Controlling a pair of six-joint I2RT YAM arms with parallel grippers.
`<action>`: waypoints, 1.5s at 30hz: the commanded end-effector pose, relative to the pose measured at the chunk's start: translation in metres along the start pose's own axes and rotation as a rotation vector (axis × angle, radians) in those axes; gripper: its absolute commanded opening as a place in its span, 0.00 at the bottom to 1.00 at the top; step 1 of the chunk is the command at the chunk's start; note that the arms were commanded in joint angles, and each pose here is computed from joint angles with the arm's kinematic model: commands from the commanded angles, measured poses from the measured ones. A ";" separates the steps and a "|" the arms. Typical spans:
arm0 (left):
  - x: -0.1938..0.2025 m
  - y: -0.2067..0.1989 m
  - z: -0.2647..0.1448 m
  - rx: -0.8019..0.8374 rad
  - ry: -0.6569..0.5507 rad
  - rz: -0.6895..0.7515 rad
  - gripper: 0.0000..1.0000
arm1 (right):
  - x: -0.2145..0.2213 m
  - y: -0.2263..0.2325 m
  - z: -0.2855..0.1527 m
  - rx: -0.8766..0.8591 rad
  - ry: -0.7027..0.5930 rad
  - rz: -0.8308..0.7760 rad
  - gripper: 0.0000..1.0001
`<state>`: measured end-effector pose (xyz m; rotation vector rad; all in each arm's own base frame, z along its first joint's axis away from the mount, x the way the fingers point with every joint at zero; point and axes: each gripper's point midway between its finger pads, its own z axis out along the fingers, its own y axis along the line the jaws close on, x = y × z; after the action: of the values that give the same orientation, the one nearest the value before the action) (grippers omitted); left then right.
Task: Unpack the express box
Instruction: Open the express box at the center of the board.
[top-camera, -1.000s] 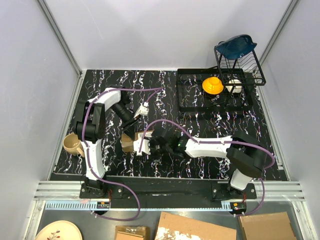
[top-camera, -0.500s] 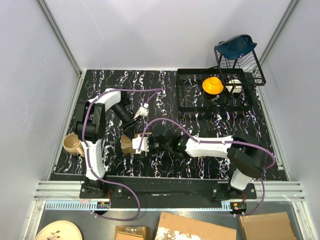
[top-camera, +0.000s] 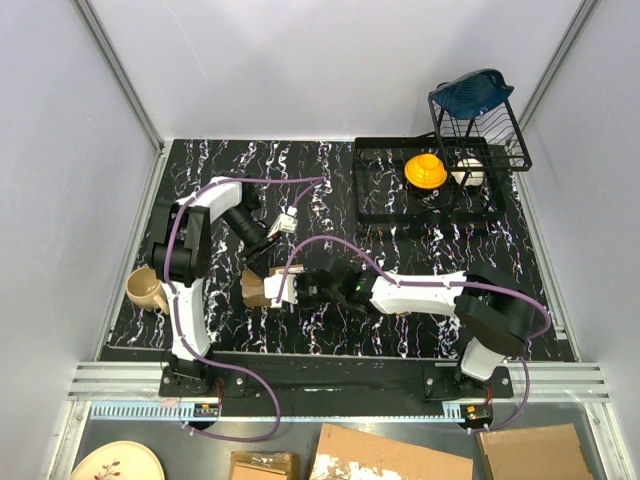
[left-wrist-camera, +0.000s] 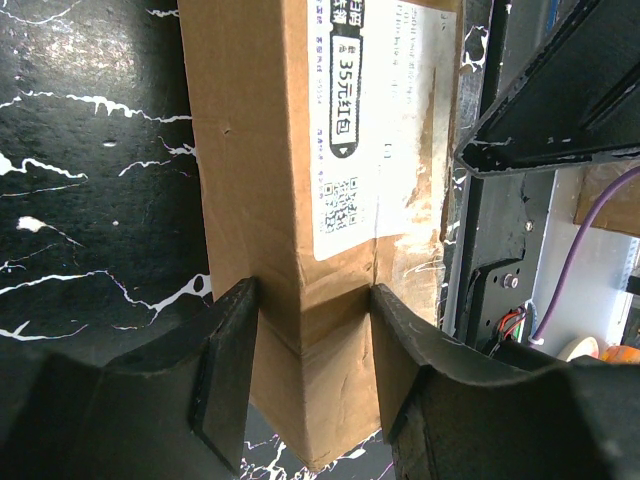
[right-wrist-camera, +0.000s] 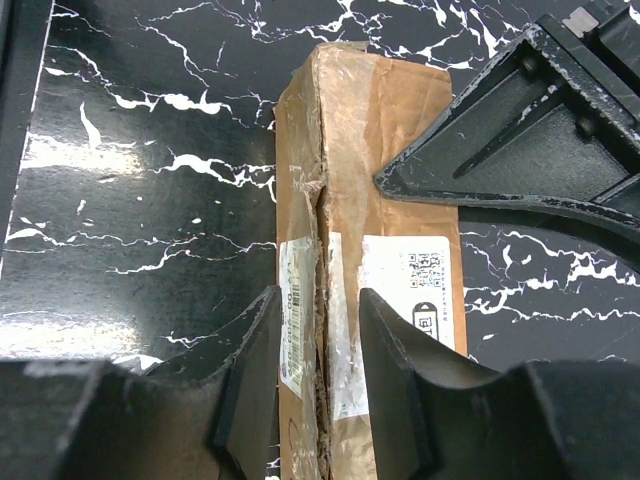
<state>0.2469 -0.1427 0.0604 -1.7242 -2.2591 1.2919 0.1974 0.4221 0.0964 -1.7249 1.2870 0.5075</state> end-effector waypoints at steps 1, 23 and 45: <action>0.034 0.014 0.007 0.004 0.156 0.039 0.43 | -0.008 0.002 -0.003 -0.016 -0.028 0.019 0.43; 0.035 0.015 0.006 -0.001 0.162 0.033 0.43 | 0.021 0.022 0.009 -0.046 0.052 0.057 0.33; 0.034 0.017 0.007 0.004 0.162 0.025 0.43 | 0.017 0.042 -0.005 -0.036 0.074 0.041 0.30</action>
<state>0.2472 -0.1428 0.0610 -1.7220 -2.2594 1.2830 0.1716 0.4113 0.0690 -1.7589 1.3536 0.4821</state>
